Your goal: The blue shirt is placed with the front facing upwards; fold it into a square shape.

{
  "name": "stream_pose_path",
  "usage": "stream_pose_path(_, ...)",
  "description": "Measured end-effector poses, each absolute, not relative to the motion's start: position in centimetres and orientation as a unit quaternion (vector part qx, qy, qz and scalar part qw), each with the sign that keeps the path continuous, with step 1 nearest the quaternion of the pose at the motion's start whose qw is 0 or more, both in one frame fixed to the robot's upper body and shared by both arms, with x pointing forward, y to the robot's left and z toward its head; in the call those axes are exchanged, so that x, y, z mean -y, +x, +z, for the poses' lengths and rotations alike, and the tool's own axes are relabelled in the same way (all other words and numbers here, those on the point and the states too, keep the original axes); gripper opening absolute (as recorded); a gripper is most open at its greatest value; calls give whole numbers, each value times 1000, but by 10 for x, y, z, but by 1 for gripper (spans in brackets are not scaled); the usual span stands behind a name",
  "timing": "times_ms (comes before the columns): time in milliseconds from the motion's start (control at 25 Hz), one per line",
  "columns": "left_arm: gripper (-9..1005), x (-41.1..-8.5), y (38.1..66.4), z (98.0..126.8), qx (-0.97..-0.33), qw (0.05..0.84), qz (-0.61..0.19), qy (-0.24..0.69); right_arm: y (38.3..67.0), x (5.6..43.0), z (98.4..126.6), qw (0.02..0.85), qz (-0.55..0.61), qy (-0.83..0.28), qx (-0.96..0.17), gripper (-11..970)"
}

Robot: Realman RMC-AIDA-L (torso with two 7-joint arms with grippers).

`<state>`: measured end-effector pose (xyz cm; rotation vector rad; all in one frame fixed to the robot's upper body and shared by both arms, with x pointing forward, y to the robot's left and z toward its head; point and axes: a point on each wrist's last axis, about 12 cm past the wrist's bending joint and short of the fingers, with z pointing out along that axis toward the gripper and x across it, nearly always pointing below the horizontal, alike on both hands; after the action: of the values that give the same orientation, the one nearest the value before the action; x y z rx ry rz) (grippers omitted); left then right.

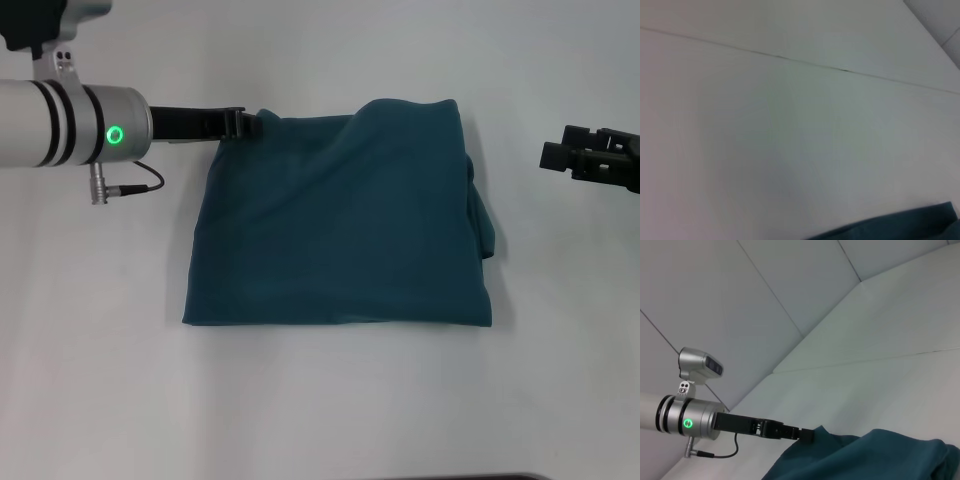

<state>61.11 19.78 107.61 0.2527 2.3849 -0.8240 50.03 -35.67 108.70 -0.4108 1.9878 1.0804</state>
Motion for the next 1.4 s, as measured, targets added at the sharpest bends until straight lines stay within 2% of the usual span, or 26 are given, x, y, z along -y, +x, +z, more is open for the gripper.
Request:
stream_pose_path(80,117,-198,610,1076,-898,297,-311,95,500,357,1087,409,429,-163,-789,942)
stream_pose_path(360,44,-202,609,1076,-897,299,-313,87,500,355,1087,407,430,-164,-789,942)
stream_pose_path(520,3,-218,605,1079,-897,312,-309,57,500,355,1086,406,431,-163,-789,942)
stream_pose_path(1280,132,-224,601,1080,-897,297,-323,49,502,354,1086,404,433,-163,-789,942)
stream_pose_path(1400,196,-234,602,1086,-891,312,-327,29,502,354,1086,404,432,-163,-790,942)
